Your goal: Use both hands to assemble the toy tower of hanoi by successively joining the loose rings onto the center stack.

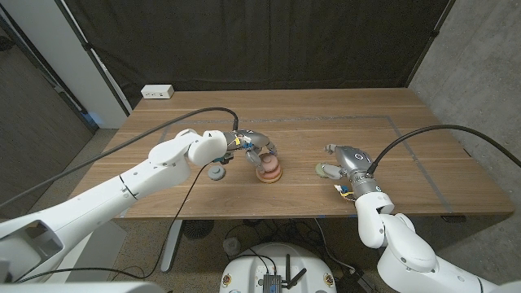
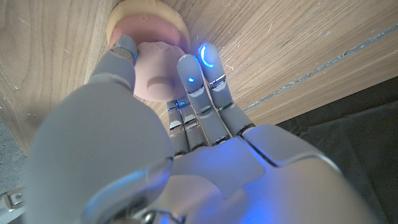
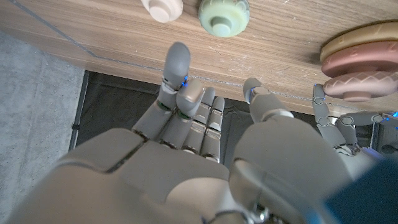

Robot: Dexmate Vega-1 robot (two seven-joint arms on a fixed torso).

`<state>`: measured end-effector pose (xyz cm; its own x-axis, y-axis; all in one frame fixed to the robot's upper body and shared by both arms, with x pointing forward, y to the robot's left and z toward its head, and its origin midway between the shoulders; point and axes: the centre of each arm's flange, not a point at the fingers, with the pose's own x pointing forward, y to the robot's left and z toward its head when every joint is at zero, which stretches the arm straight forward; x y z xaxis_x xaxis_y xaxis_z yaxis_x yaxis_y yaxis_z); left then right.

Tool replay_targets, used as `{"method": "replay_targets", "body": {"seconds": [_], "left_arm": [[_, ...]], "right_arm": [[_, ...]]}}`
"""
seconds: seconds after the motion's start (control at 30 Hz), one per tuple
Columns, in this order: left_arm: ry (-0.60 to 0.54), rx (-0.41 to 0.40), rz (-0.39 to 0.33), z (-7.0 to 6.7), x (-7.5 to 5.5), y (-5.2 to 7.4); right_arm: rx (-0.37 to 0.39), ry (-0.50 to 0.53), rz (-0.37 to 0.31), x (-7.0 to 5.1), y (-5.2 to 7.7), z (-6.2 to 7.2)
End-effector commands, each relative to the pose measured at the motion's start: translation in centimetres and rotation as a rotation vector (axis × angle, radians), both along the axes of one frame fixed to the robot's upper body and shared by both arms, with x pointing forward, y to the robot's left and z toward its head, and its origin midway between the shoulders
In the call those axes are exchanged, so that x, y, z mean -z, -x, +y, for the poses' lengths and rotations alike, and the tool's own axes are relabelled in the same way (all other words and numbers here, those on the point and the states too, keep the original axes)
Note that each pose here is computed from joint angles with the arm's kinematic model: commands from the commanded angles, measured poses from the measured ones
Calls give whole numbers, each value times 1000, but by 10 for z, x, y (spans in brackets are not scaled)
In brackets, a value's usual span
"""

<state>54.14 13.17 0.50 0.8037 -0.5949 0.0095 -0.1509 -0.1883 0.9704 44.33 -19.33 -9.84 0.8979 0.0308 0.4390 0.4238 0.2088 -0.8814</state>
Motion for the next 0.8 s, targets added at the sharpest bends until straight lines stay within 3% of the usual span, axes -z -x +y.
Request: {"method": "replay_targets", "body": {"seconds": [0.03, 0.8], "left_arm": [[1, 3, 15, -2, 6, -4], [-2, 11, 52, -7, 11, -8]], "right_arm": [[1, -2, -2, 1, 0, -1], [-4, -5, -1, 0, -2, -2]]}}
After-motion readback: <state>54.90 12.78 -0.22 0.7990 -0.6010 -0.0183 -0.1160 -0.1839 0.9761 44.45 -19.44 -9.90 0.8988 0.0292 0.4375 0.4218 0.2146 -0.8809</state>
